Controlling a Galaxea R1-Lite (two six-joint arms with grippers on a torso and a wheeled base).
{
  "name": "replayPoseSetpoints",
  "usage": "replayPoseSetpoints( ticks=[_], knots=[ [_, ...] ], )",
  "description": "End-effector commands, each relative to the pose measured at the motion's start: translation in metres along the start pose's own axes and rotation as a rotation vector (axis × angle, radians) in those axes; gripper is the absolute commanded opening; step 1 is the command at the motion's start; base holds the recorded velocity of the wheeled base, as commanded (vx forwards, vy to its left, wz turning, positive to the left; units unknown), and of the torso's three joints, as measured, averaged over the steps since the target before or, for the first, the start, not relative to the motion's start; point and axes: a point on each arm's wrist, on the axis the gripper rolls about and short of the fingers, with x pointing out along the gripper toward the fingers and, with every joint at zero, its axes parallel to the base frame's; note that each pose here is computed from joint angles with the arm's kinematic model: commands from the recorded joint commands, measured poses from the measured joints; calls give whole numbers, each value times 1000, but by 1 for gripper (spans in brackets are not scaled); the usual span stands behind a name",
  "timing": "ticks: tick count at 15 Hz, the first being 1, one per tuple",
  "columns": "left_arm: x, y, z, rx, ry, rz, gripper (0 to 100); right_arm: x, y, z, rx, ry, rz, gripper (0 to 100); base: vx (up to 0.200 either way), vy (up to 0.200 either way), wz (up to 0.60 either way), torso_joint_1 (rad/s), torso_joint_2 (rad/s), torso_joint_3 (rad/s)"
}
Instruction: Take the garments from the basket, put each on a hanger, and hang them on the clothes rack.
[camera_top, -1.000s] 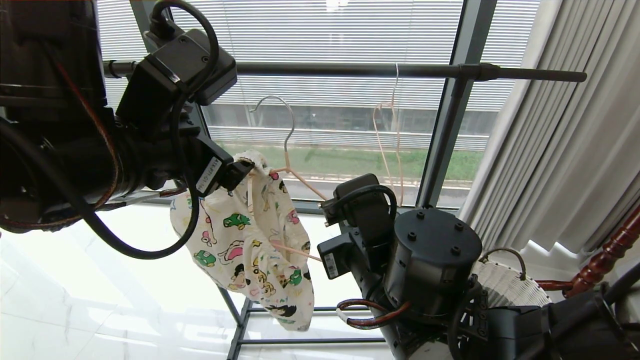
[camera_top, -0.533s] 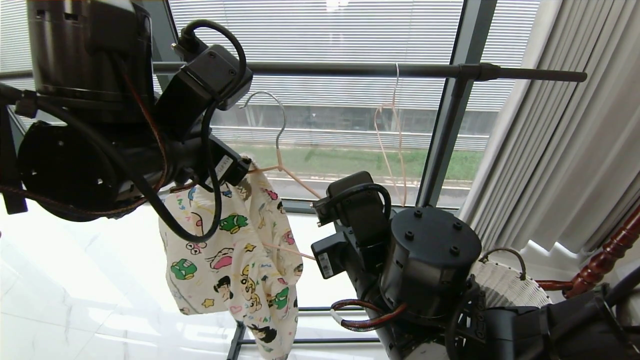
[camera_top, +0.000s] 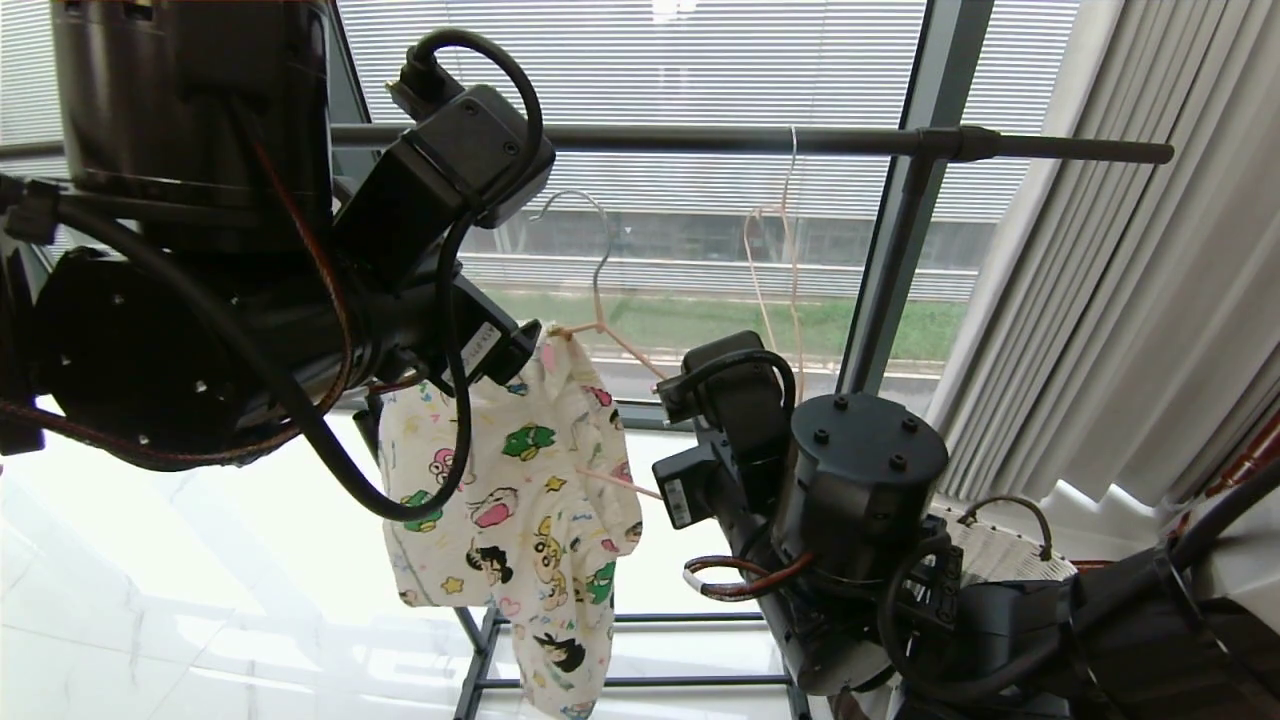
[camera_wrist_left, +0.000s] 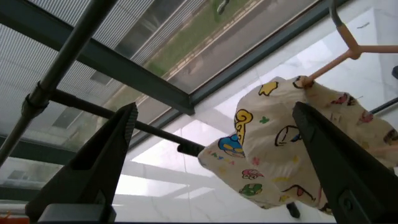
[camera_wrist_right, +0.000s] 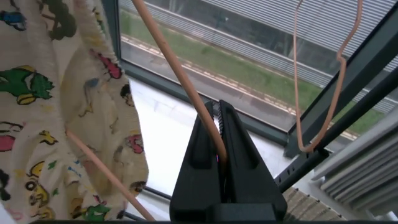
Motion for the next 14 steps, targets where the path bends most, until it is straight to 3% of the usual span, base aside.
replayPoseSetpoints(
  ticks=[1, 7, 10, 12, 14],
  knots=[
    [-3, -2, 1, 3, -9, -8, 100, 5, -7, -1, -2, 3, -28, 0, 0, 0, 0, 0, 0, 0],
    [-10, -7, 4, -1, -45, -44, 100, 6, -11, 5, 41, -37, -88, 0, 0, 0, 0, 0, 0, 0],
    [-36, 12, -32, -29, -178, -230, 100, -1, -24, 16, 8, -72, -77, 0, 0, 0, 0, 0, 0, 0],
    [-56, 26, -70, -79, -248, -338, 100, -16, -42, 17, -44, -84, 7, 0, 0, 0, 0, 0, 0, 0],
    [-64, 33, -85, -108, -316, -416, 100, -25, -50, 15, -55, -87, 47, 0, 0, 0, 0, 0, 0, 0]
  ],
)
